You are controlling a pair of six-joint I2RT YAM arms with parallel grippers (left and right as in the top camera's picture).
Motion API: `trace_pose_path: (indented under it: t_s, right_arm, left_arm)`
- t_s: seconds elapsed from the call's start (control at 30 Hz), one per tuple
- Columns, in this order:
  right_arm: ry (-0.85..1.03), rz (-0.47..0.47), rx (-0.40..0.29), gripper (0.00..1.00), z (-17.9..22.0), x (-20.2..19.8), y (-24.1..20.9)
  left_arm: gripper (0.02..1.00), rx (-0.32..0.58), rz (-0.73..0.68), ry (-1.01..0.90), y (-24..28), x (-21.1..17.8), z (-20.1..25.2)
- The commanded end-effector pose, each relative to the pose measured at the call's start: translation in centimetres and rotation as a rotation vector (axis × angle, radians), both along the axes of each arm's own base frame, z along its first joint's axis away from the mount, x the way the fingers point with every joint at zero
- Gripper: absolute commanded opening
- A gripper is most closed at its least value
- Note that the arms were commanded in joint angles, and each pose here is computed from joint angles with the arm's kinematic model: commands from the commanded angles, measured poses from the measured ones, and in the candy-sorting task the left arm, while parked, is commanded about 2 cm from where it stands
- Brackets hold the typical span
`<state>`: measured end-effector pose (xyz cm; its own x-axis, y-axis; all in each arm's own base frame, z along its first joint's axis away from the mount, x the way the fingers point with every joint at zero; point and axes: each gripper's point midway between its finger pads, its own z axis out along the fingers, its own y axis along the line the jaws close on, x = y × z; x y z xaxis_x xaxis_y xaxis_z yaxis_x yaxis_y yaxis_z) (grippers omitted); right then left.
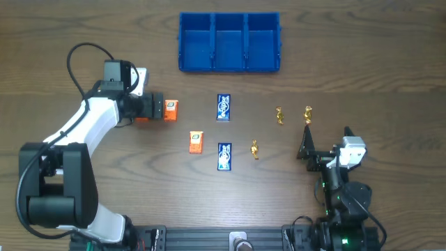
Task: Sort Candies Into Trays
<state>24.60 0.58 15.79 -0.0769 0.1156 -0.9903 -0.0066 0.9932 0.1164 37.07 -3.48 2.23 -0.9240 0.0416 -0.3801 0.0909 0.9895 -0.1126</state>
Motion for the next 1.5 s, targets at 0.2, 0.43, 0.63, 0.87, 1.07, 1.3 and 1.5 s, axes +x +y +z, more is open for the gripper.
trace_pose_path:
  t_s: [0.2,0.43,0.63,0.87,1.07,1.3,1.5]
  right_arm:
    - [-0.001,-0.002,0.006,0.998,-0.1,0.0,0.0]
    - [-0.001,-0.002,0.006,0.998,-0.1,0.0,0.0]
    - [-0.001,-0.002,0.006,0.998,-0.1,0.0,0.0]
    - [-0.001,-0.002,0.006,0.998,-0.1,0.0,0.0]
    - [-0.001,-0.002,0.006,0.998,-0.1,0.0,0.0]
    - [-0.001,-0.002,0.006,0.998,-0.1,0.0,0.0]
    - [-0.001,-0.002,0.006,0.998,-0.1,0.0,0.0]
  left_arm:
    - [0.998,0.04,0.009,0.063,1.6,-0.5,-1.6]
    - [0.967,0.048,0.012,0.085,1.8,-0.7,-2.6]
    - [0.75,0.071,0.018,0.088,2.1,-0.6,-2.8]
    - [0.599,0.123,0.012,0.082,2.0,-0.6,-2.8]
    - [0.514,0.124,0.025,0.073,1.8,-0.3,-2.7]
    - [0.38,0.118,0.042,0.07,1.8,-0.2,-2.7]
    - [0.343,0.114,0.07,0.05,1.9,0.3,-2.0]
